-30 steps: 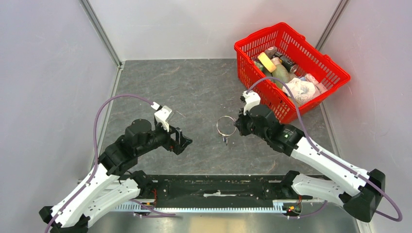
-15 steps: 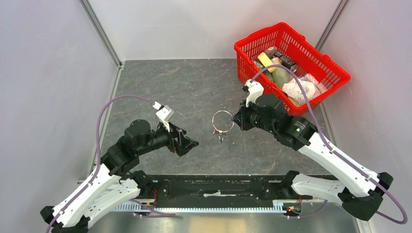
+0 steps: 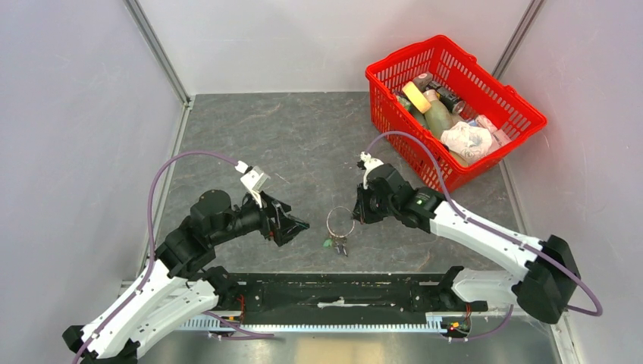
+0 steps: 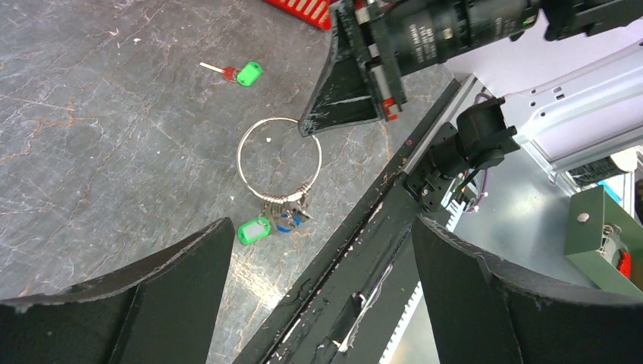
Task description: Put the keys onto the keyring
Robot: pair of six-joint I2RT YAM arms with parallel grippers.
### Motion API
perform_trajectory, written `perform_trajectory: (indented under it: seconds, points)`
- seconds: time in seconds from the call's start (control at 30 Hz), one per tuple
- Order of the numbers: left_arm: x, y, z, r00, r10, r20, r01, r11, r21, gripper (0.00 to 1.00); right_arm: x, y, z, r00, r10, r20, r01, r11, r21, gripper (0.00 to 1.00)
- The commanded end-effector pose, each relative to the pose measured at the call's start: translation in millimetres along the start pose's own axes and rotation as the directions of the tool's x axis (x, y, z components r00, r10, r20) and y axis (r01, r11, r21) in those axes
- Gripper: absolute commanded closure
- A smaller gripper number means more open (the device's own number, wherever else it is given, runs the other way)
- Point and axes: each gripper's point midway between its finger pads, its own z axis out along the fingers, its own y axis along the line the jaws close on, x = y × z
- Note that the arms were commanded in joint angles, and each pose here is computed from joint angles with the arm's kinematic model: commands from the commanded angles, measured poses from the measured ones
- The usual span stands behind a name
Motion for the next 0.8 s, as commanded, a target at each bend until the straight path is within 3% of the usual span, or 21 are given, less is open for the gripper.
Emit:
perform_trajectory:
  seconds: [0.0, 0.07, 0.17, 0.23, 0.43, 0.77]
  points:
    - [-6.1, 0.2, 1.7, 1.0, -0.01, 0.02, 0.01, 1.0, -0.006, 0.07, -17.0, -21.1, 23.8, 0.994, 0.064, 0.088, -0.072, 0.992, 0.101, 0.97]
    - [-6.3, 0.4, 1.5, 1.0, -0.008, 0.021, 0.009, 1.0, -0.007, 0.07, -13.7, -44.3, 32.8, 0.99, 0.109, 0.085, -0.122, 0.977, 0.173, 0.91]
    - [-4.6, 2.5, 1.1, 1.0, -0.006, 0.018, 0.006, 1.0, -0.017, 0.07, -15.2, -74.1, 33.3, 0.986, 0.118, 0.116, -0.148, 0.943, 0.297, 0.58]
    - [-3.9, 3.9, 0.8, 1.0, -0.004, 0.017, 0.004, 1.0, -0.023, 0.07, -20.0, -87.5, 25.1, 0.985, 0.091, 0.143, -0.139, 0.919, 0.369, 0.47]
    - [-3.4, 7.3, 2.8, 1.0, 0.006, 0.012, -0.006, 0.999, -0.036, 0.07, -36.1, -53.8, 11.6, 0.983, 0.041, 0.177, -0.077, 0.976, 0.203, 0.45]
    - [-3.3, 9.0, 1.8, 1.0, 0.013, 0.013, -0.012, 0.999, -0.046, 0.07, -0.8, 2.1, 38.7, 1.0, -0.018, -0.01, 0.018, 0.999, -0.034, 0.54]
